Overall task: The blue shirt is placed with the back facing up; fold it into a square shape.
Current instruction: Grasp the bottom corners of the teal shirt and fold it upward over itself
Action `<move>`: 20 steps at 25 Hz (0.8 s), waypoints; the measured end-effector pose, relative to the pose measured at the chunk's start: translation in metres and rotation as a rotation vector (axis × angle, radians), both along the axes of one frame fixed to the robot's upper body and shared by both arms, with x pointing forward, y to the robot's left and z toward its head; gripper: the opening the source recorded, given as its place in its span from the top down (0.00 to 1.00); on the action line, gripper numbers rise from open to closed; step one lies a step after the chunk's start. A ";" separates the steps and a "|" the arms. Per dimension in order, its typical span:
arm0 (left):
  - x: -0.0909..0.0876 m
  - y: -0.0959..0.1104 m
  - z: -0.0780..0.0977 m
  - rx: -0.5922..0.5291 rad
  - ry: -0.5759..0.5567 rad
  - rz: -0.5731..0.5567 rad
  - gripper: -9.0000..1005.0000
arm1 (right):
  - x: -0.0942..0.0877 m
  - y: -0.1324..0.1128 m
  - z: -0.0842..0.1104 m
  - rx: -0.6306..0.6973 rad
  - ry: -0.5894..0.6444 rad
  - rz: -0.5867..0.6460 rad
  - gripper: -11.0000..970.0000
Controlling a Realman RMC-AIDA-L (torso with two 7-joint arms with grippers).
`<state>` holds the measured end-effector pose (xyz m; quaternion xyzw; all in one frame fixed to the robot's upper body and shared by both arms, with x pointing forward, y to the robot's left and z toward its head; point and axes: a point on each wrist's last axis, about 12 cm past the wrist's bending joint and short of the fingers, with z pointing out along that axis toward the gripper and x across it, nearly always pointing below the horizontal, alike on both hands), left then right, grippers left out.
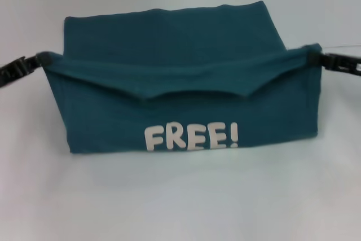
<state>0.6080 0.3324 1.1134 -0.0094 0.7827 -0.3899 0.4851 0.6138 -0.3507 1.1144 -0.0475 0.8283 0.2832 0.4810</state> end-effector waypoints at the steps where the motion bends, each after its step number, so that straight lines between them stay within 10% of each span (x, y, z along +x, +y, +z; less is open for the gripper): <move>1: 0.006 -0.002 0.000 0.018 -0.008 0.020 0.98 | 0.006 0.004 0.001 -0.020 -0.005 -0.008 0.92; 20: 0.056 -0.049 -0.003 0.207 -0.124 0.174 0.98 | 0.070 0.056 0.006 -0.250 -0.053 -0.144 0.92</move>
